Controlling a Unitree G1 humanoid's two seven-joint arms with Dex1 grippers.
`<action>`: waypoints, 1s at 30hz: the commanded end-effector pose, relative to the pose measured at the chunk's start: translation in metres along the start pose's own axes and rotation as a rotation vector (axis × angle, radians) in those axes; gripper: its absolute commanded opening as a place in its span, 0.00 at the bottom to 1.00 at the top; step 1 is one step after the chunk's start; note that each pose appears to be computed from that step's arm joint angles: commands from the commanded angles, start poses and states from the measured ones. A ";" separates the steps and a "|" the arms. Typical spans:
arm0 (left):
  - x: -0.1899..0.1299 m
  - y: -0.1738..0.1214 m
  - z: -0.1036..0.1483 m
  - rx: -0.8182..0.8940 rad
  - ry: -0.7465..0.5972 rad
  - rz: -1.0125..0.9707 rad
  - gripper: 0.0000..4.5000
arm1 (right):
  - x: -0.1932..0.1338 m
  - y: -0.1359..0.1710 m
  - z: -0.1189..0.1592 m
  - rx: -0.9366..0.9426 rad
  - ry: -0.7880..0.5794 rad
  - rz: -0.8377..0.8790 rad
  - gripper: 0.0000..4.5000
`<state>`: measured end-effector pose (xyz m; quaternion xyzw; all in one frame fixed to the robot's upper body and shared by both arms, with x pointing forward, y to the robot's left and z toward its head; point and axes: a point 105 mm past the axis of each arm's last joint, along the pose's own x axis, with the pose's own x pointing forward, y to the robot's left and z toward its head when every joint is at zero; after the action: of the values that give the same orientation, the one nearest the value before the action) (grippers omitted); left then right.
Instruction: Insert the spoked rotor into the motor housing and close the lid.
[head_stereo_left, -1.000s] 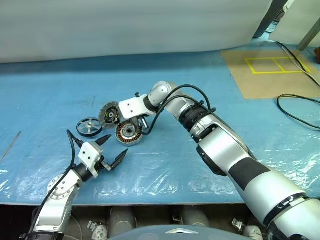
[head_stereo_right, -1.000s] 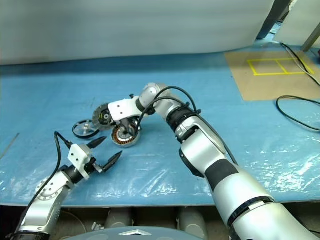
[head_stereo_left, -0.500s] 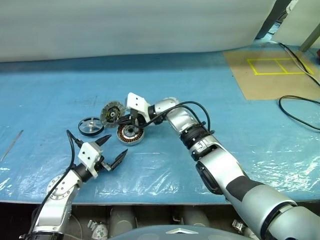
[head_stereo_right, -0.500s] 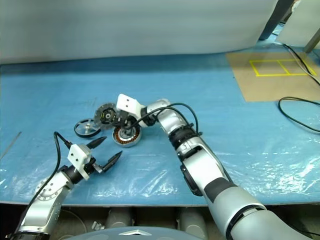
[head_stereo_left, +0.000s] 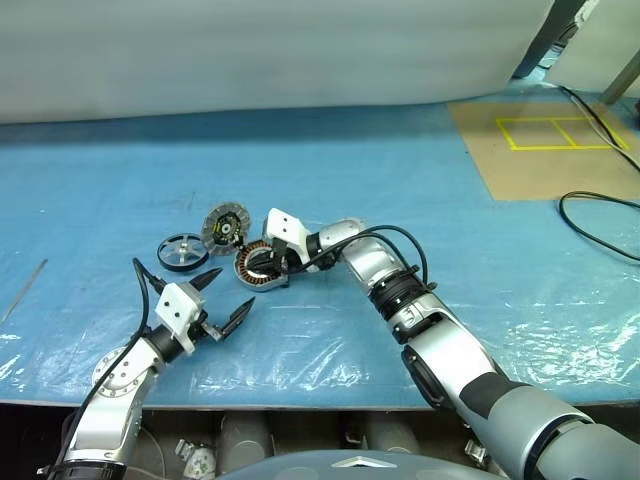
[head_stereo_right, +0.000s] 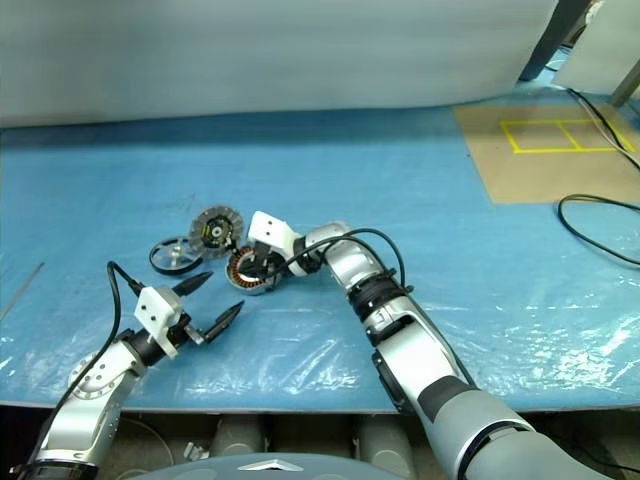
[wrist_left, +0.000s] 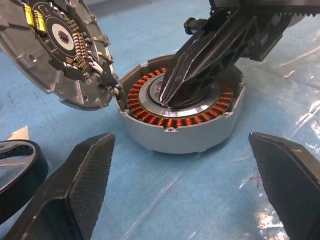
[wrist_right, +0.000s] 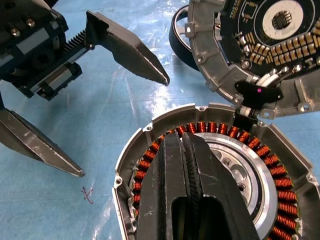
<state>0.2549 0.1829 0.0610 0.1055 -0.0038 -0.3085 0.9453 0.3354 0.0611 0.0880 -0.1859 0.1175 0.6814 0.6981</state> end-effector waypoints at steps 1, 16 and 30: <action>-0.002 0.002 0.006 0.015 -0.020 0.003 1.00 | -0.002 0.002 0.016 0.090 -0.120 0.030 0.01; -0.001 0.001 0.004 0.011 -0.016 -0.002 1.00 | -0.007 -0.013 -0.001 0.144 -0.114 -0.076 0.01; -0.002 0.002 0.005 0.016 -0.014 -0.001 1.00 | -0.004 -0.005 -0.049 0.087 0.099 -0.069 0.01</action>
<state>0.2543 0.1832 0.0599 0.1050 -0.0018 -0.3082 0.9455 0.3506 0.0500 0.0795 -0.1669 0.1104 0.6466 0.7361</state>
